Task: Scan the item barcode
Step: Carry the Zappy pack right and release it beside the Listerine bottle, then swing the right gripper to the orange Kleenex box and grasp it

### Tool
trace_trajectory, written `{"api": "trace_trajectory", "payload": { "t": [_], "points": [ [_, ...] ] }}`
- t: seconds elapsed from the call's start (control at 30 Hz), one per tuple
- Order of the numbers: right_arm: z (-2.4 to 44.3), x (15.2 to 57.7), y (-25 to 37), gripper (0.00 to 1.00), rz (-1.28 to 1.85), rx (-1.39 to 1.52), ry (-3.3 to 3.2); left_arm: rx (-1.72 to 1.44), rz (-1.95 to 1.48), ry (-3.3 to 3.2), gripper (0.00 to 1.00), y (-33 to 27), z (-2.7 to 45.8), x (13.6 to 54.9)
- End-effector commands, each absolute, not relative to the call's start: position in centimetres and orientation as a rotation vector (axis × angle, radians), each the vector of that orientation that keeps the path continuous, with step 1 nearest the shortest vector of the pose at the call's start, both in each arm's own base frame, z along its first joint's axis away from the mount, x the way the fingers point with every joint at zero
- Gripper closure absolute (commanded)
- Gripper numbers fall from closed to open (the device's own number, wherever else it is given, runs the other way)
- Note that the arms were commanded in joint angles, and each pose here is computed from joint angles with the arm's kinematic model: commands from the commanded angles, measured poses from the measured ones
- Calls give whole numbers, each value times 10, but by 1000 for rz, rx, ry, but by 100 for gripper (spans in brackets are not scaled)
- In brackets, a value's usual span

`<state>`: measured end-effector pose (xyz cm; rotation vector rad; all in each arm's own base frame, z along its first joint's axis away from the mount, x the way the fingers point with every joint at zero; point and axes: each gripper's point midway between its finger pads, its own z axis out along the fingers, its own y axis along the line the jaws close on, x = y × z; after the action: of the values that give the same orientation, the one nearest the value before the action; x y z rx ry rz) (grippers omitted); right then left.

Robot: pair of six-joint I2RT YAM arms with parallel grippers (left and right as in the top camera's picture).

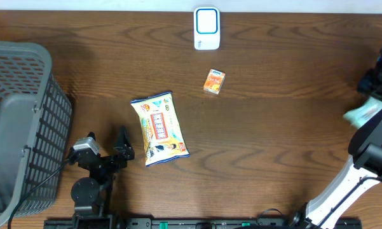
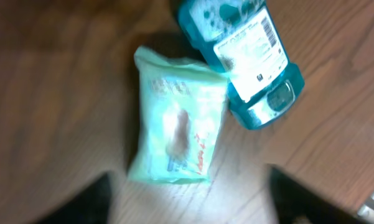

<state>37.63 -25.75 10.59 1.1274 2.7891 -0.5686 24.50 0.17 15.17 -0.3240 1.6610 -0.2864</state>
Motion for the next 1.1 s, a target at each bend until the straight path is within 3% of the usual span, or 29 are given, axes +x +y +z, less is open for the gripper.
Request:
{"api": "trace_trajectory", "payload": {
  "t": [0.0,0.13,0.27,0.47,0.73,0.9,1.07],
  "points": [
    [151,394,-234,1,-462,1069,2756,-327,-286,1704,3,1,136,244],
    [175,402,-176,1,-214,1021,2810,-327,-286,1704,3,1,136,244],
    [177,425,-79,1,374,873,2876,-327,-286,1704,3,1,136,244],
    [145,428,46,1,742,488,3009,-327,-286,1704,3,1,136,244],
    [90,424,159,5,817,300,3029,-327,-286,1704,3,1,136,244],
    [71,446,203,25,791,188,2893,-327,-286,1704,3,1,136,244],
    [52,457,197,33,570,344,2845,-327,-286,1704,3,1,136,244]
  ]
}}
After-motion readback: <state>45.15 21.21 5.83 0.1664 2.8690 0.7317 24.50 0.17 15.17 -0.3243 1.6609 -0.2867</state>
